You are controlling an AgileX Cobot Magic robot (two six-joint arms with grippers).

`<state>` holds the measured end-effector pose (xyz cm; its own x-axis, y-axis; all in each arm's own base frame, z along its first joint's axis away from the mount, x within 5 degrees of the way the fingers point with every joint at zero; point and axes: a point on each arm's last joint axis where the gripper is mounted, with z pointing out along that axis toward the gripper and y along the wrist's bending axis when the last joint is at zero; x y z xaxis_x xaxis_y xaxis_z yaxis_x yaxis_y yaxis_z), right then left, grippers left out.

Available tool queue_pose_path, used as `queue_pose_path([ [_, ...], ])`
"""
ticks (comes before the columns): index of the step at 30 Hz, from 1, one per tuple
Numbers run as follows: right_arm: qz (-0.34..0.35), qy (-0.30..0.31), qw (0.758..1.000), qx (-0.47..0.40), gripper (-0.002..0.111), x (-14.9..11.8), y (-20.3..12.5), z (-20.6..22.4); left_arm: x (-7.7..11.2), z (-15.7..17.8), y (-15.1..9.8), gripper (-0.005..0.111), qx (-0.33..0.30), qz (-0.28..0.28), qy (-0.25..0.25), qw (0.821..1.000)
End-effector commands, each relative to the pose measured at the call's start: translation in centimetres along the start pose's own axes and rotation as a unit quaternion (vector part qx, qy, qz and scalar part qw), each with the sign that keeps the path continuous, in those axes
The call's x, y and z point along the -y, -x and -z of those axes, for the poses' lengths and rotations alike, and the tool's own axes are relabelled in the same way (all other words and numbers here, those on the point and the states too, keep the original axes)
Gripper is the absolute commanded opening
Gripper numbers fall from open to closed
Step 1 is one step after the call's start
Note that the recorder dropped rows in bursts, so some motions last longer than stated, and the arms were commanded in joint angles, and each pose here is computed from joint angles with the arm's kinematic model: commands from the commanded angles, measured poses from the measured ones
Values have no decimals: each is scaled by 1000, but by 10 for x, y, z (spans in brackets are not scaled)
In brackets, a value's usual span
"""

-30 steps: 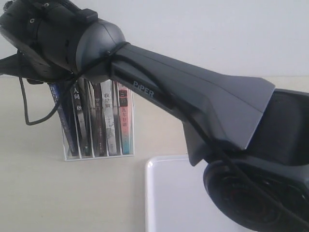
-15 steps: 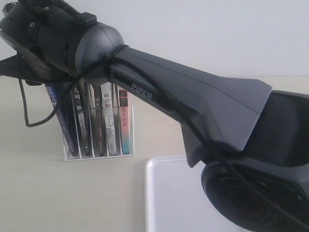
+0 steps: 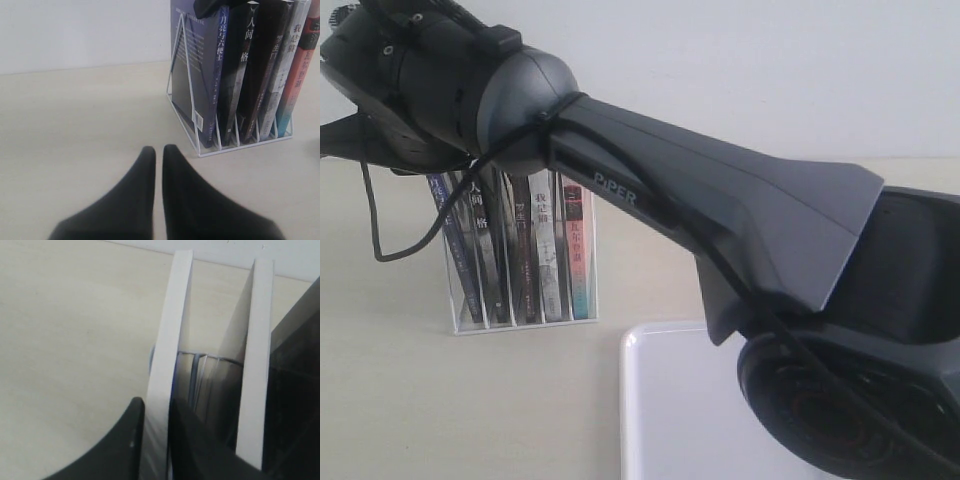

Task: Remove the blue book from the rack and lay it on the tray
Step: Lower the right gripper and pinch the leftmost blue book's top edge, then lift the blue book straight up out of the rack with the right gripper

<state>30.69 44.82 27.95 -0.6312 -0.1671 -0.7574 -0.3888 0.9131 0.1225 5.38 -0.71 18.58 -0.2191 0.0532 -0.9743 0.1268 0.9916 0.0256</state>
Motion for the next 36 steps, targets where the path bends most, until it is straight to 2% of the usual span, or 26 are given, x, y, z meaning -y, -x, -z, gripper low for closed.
queue_pose_path([
  [1,-4,-3,1000,3,13,3,3,1,0,0,-1,5,0,4,2,1000],
  [3,-5,-3,1000,3,6,3,3,1,0,0,-1,5,0,4,2,1000],
  [4,-5,-3,1000,3,-1,3,3,1,0,0,-1,5,0,4,2,1000],
  [9,-6,-3,1000,5,0,3,4,2,0,0,-1,5,0,4,2,1000],
  [14,12,-9,999,28,0,7,18,20,0,0,-1,5,0,4,2,1000],
  [27,44,8,993,112,0,25,74,117,0,0,-1,5,0,4,2,1000],
  [36,33,45,986,158,0,38,99,181,0,0,-1,5,0,4,2,1000],
])
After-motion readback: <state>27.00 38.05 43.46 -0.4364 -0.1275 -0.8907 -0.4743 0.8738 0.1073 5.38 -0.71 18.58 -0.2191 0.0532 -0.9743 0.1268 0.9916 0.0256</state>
